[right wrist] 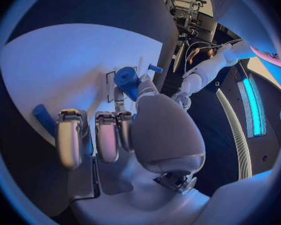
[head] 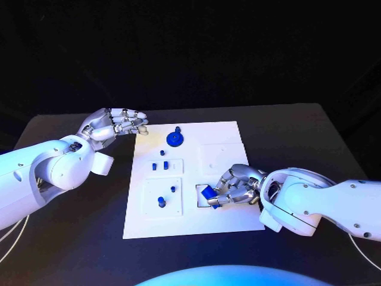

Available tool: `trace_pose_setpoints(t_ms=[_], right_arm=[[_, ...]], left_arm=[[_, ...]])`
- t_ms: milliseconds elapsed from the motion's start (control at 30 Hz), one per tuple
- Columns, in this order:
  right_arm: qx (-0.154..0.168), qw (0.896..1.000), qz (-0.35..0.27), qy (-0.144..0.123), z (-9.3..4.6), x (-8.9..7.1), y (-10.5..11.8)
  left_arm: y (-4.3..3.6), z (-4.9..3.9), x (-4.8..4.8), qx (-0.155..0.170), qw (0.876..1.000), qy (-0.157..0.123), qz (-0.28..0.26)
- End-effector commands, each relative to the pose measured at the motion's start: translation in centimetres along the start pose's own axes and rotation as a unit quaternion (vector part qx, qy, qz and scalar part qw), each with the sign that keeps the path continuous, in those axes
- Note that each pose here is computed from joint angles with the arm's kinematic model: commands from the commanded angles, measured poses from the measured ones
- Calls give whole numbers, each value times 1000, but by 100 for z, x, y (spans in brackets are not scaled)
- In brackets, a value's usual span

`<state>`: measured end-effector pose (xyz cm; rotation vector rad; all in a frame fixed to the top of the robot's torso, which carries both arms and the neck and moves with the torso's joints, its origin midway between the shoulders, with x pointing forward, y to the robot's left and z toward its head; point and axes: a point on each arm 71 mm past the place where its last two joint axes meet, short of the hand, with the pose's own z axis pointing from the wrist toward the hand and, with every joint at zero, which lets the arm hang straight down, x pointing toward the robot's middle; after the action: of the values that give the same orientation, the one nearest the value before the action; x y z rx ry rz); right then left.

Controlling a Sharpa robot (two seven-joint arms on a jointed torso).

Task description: Assemble the parts on the task board

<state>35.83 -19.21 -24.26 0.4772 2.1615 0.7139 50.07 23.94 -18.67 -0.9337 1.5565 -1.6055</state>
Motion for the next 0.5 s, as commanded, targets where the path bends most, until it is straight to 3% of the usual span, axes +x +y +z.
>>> trace_pose_setpoints(t_ms=[33, 500], right_arm=[[-4, 1000, 1, -9, 14, 10, 15], [-4, 998, -46, -30, 102, 51, 101]], left_arm=[[-8, 5, 28, 3, 1000, 9, -6], [-8, 3, 27, 2, 1000, 9, -6]])
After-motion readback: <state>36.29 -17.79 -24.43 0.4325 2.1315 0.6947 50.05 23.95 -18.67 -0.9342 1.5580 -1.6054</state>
